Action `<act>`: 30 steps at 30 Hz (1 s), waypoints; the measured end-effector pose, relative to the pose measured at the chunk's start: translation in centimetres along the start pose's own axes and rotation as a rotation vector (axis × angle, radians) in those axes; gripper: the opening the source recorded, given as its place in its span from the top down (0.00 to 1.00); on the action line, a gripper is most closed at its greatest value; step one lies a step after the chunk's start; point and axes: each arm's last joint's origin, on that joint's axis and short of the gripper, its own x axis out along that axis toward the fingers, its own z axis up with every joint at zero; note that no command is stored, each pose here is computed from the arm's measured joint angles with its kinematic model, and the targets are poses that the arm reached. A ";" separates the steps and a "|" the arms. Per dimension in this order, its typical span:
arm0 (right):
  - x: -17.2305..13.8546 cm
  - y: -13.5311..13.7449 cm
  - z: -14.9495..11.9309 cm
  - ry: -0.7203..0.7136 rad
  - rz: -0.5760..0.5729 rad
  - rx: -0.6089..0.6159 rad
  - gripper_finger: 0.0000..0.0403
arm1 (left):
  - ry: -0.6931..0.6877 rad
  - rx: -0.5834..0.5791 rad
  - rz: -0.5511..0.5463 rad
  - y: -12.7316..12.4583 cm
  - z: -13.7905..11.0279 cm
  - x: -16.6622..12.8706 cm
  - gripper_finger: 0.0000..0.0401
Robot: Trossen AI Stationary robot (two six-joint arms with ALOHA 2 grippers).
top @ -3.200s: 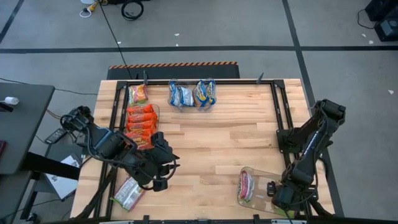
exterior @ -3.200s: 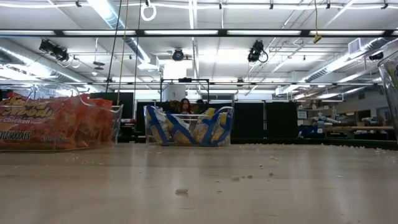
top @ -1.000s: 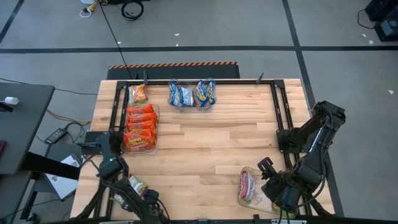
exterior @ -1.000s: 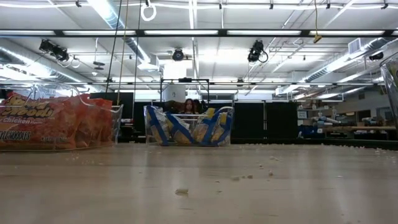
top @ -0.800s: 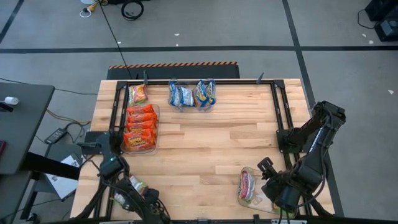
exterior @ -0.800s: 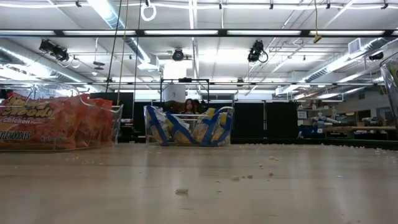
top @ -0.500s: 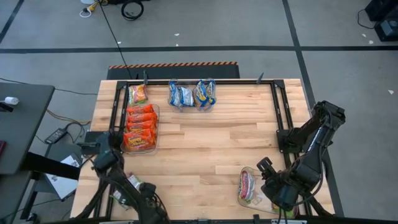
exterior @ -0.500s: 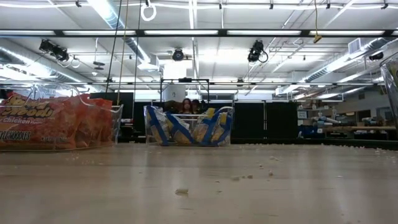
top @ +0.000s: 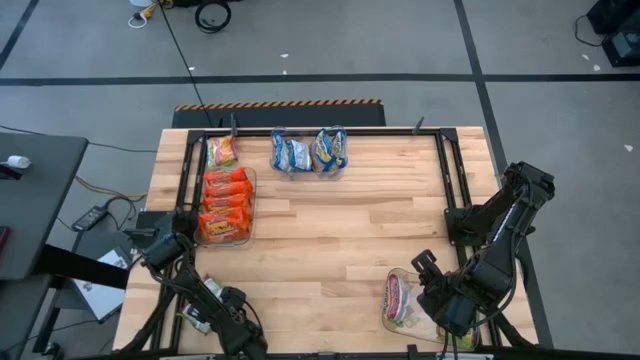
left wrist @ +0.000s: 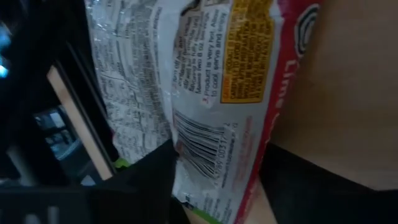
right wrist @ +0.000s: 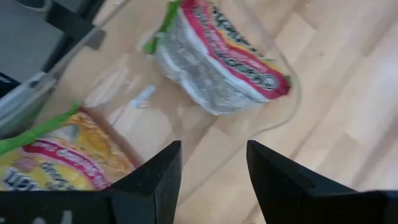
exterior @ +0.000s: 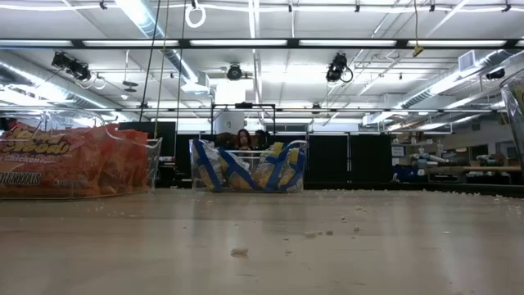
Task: Sort Maruchan noodles
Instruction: Put the green noodles into the right transparent bin
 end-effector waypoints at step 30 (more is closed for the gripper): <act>-13.5 -7.5 1.4 -0.925 -0.089 0.353 0.31 | -1.218 0.335 -1.737 11.9 9.3 -27.7 0.98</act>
